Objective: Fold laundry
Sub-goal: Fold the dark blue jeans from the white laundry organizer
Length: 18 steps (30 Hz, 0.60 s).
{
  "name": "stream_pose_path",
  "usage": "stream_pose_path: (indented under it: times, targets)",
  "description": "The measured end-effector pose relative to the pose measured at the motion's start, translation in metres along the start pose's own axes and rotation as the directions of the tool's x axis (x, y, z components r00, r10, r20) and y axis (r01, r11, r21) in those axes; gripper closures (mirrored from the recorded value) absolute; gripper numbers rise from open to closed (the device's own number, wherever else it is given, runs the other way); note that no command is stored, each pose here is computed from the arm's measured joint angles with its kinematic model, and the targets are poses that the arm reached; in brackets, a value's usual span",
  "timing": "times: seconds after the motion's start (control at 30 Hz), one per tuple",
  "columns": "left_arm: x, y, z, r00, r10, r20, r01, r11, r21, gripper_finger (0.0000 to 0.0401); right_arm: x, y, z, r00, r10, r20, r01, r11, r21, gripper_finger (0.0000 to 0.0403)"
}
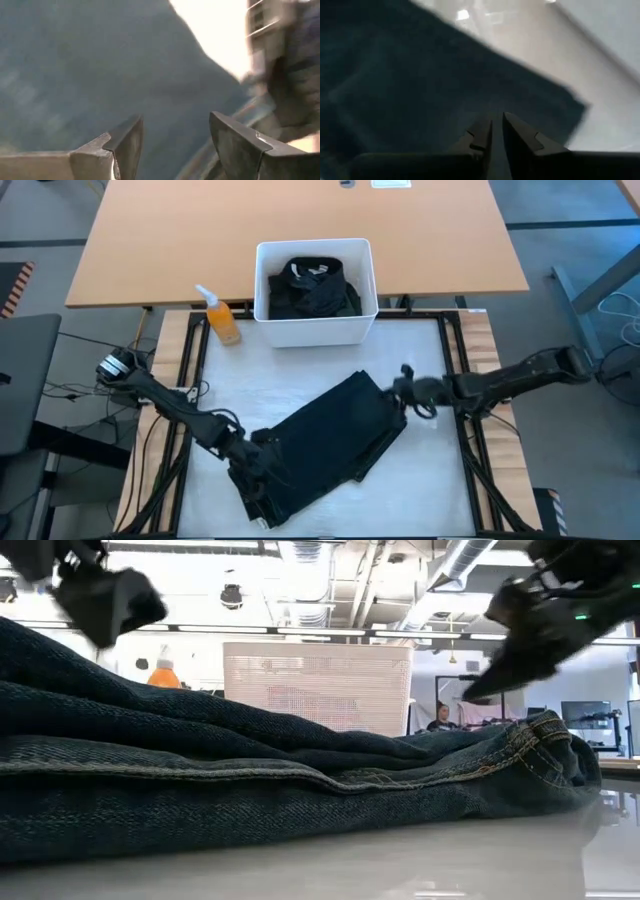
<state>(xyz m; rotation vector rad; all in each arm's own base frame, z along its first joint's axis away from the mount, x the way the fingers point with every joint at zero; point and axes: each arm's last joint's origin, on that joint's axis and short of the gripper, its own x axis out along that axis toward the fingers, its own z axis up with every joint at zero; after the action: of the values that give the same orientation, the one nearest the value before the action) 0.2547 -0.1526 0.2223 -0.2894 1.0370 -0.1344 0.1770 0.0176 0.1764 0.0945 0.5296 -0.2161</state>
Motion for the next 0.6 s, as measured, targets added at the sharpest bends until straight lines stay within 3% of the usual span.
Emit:
stream_pose_path:
  times: [0.17,0.33,0.43,0.6]
  targets:
    - [0.009,0.018,-0.021,0.986,0.139,-0.091,-0.146,0.986,-0.08,0.0184,-0.001,0.025,-0.028,0.996,0.05,-0.074,-0.049,0.999,0.011,0.0349]
    - [0.029,0.043,-0.053,0.971,0.135,-0.196,-0.171,0.968,-0.183,0.0184,-0.001,0.037,-0.055,0.987,0.028,-0.156,-0.031,0.999,-0.021,0.0362]
    - [0.035,0.053,-0.064,0.974,0.117,-0.196,-0.162,0.959,-0.231,0.0184,-0.002,0.037,-0.066,0.977,-0.017,-0.213,0.009,0.999,-0.041,0.0371]
    - [0.036,0.06,-0.06,0.98,0.123,-0.157,-0.157,0.961,-0.226,0.0184,-0.003,0.037,-0.063,0.976,-0.055,-0.21,0.036,0.995,-0.095,0.0384]
